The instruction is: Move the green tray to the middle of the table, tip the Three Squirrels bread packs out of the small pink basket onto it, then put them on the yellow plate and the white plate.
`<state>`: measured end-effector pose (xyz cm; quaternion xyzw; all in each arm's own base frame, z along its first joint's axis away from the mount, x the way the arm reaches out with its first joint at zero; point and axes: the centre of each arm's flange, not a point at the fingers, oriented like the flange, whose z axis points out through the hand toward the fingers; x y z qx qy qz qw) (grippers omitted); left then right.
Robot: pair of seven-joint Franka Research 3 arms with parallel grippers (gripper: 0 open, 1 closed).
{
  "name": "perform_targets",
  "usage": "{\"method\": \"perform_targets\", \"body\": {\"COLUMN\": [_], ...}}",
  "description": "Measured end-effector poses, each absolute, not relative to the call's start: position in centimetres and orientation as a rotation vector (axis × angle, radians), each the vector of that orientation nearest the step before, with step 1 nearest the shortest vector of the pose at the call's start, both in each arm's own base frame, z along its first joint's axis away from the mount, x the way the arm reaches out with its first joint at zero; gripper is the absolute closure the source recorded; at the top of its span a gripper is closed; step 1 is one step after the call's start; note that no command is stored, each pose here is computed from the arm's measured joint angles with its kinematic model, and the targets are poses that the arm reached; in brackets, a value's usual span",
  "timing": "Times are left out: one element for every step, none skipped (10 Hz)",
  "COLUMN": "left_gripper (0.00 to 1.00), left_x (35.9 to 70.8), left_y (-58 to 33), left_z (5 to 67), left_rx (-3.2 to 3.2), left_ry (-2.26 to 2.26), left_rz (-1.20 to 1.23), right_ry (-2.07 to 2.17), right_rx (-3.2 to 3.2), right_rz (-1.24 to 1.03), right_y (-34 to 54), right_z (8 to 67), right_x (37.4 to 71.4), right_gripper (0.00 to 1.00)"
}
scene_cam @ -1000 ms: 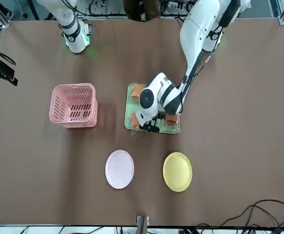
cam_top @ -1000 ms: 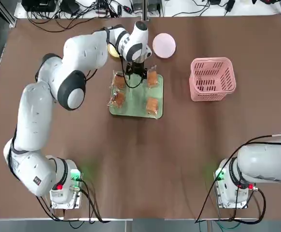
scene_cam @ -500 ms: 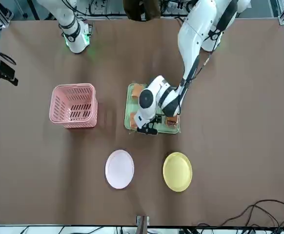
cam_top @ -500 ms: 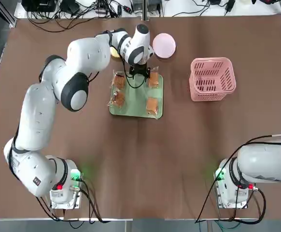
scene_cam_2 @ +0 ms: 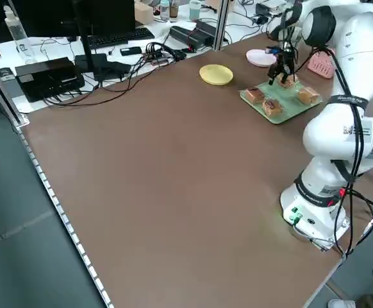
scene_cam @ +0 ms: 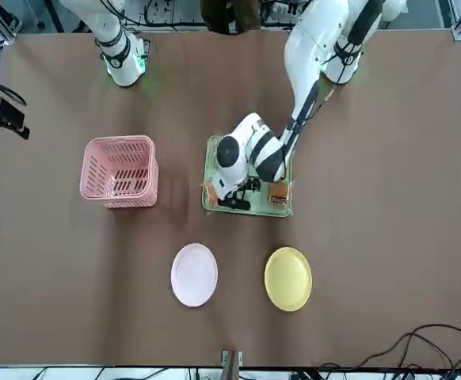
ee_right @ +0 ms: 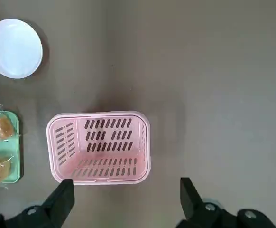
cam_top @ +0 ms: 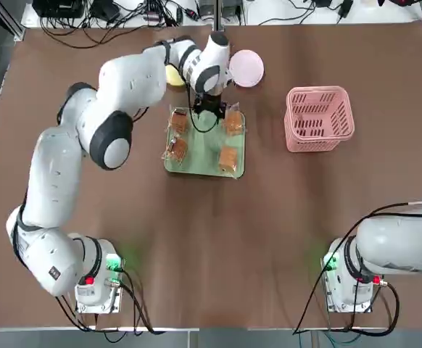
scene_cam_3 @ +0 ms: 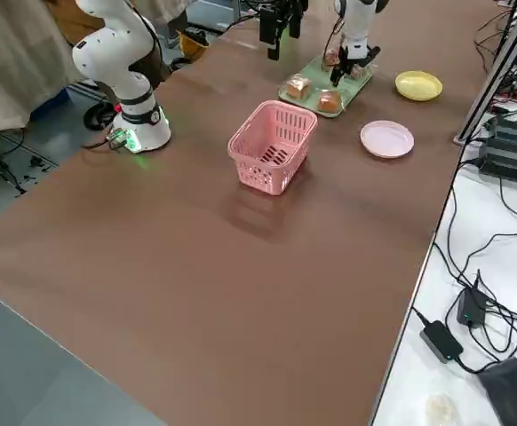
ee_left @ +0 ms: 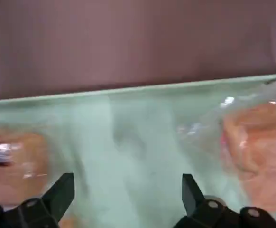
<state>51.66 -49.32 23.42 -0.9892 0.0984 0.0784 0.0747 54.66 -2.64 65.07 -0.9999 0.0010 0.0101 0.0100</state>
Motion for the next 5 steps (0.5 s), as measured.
{"method": "perform_targets", "body": {"left_gripper": [0.0, 0.0, 0.0, 0.0, 0.0], "left_x": [53.1, 54.0, 54.6, 54.9, 55.2], "left_y": [-47.4, -45.9, -44.5, -43.1, -40.8], "left_z": [26.6, 29.9, 32.9, 35.5, 37.6], "left_rx": [-2.964, -2.965, -2.968, -2.984, -3.004], "left_ry": [0.285, 0.274, 0.26, 0.234, 0.238], "left_rz": [0.242, 0.239, 0.23, 0.227, 0.239], "right_ry": [0.003, 0.003, 0.003, 0.003, 0.002], "right_rx": [-3.122, -3.122, -3.122, -3.122, -3.122], "right_rz": [0.032, 0.032, 0.032, 0.032, 0.032], "right_y": [-2.6, -2.6, -2.6, -2.6, -2.6], "right_z": [65.1, 65.1, 65.1, 65.1, 65.1], "right_x": [54.7, 54.7, 54.7, 54.7, 54.7], "right_gripper": [0.01, 0.01, 0.01, 0.01, 0.01]}}
